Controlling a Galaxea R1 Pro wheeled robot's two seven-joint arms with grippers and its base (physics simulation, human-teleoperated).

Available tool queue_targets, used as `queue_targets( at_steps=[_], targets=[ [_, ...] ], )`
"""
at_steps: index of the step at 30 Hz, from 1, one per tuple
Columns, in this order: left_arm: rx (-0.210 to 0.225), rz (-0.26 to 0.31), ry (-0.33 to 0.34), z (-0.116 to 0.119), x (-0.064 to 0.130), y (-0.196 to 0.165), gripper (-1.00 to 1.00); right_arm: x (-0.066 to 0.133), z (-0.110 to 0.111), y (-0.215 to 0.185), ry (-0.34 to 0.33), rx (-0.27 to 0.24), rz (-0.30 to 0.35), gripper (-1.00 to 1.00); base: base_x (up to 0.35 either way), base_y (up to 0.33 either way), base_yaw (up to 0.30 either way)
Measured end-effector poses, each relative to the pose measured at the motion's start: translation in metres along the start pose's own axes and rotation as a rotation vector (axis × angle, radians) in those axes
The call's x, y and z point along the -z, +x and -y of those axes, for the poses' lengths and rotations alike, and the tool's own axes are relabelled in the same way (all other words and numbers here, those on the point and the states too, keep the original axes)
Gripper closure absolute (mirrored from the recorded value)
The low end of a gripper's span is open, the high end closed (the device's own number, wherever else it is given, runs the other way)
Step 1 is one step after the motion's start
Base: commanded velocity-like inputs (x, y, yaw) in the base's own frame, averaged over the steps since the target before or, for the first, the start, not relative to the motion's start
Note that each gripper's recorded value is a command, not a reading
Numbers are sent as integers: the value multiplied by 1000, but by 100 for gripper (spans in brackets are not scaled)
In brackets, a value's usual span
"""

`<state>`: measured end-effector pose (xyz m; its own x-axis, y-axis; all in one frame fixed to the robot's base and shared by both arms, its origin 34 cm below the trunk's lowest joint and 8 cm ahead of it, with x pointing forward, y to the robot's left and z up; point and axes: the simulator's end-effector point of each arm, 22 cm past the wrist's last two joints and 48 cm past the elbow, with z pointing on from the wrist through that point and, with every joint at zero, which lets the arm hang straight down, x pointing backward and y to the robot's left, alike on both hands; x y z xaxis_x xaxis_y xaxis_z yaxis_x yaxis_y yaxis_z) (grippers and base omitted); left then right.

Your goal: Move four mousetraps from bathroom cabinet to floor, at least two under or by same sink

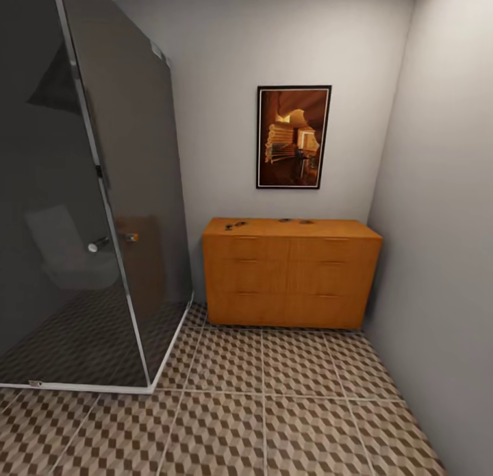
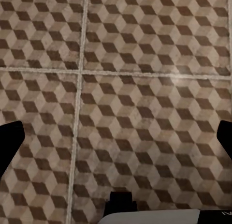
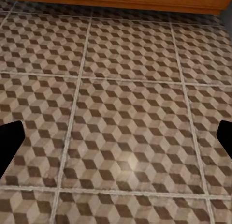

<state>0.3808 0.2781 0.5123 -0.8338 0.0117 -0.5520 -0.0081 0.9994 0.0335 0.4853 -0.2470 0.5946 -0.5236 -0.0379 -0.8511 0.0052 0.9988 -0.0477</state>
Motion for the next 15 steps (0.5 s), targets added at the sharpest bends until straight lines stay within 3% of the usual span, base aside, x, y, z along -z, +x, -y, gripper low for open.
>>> queue_targets(
  at_steps=[15],
  targets=[
    [0, 0, 0, 0, 0, 0, -100, 0, 0, 0, 1, 0, 0, -100, 222, 0, 0]
  ],
)
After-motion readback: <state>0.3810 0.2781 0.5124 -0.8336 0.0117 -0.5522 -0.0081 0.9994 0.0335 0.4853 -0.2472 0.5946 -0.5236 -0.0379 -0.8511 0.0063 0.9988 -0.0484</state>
